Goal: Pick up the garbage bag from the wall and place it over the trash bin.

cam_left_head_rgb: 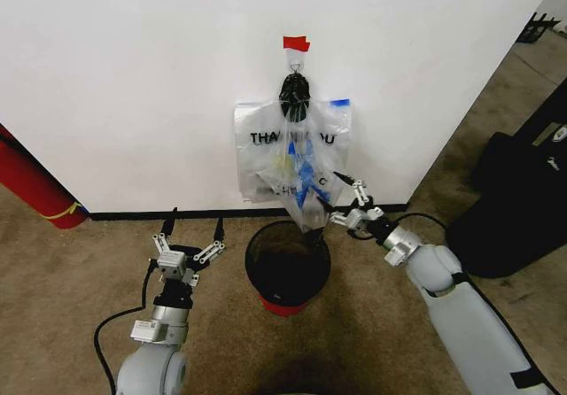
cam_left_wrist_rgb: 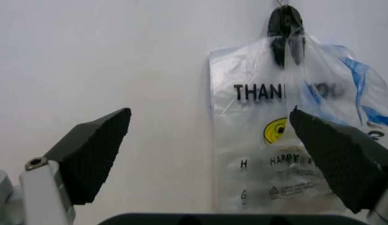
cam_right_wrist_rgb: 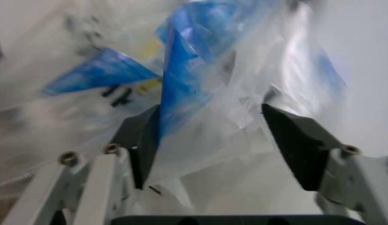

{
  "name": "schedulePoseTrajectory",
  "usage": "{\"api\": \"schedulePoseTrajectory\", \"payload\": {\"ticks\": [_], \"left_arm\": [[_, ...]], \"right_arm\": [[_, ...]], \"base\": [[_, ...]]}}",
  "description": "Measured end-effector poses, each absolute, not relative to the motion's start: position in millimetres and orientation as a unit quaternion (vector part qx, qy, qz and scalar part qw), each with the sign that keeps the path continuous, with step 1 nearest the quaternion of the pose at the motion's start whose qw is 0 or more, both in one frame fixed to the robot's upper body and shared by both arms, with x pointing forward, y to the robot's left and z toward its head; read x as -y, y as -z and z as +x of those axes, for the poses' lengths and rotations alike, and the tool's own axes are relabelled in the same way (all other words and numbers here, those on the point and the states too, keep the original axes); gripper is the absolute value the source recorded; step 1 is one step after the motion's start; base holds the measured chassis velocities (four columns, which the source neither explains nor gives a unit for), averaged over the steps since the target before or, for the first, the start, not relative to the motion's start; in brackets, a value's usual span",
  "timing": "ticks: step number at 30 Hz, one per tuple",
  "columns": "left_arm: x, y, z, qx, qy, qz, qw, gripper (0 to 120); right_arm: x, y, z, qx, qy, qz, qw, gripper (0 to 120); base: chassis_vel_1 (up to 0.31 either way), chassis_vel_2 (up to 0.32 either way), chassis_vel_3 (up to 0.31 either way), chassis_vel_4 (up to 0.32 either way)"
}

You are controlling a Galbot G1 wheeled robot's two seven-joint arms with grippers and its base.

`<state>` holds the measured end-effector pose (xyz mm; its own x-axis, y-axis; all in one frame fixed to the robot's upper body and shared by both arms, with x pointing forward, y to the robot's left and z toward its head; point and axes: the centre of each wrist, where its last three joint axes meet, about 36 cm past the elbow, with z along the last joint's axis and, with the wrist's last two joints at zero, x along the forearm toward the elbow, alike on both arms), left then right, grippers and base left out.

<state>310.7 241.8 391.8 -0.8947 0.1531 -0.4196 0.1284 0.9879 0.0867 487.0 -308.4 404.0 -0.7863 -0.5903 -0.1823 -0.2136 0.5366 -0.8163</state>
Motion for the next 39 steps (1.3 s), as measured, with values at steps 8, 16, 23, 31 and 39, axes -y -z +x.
{"api": "schedulePoseTrajectory", "payload": {"ticks": [8, 16, 23, 31, 39], "left_arm": [[-245.9, -393.5, 306.5, -0.973, -0.033, 0.067, 0.218, 100], [-245.2, -398.4, 302.7, -0.972, -0.033, 0.063, 0.223, 100], [-237.3, -400.4, 300.9, -0.971, -0.028, 0.065, 0.227, 100], [-222.9, -403.0, 316.5, -0.957, -0.092, 0.087, 0.261, 100], [-200.8, -425.5, 369.2, -0.937, -0.107, 0.215, 0.253, 100]], "right_arm": [[303.2, -402.1, 472.6, -0.905, 0.316, -0.178, 0.223, 31], [242.0, -425.5, 437.0, -0.969, -0.058, -0.154, 0.182, 1], [224.0, -441.1, 415.2, -0.960, -0.193, -0.146, 0.139, 0], [214.8, -439.4, 397.9, -0.953, -0.248, -0.140, 0.103, 0], [206.7, -442.6, 400.5, -0.956, -0.245, -0.131, 0.096, 0]], "base": [[0.000, 0.000, 0.000, 0.000], [0.000, 0.000, 0.000, 0.000], [0.000, 0.000, 0.000, 0.000], [0.000, 0.000, 0.000, 0.000], [0.000, 0.000, 0.000, 0.000]]}}
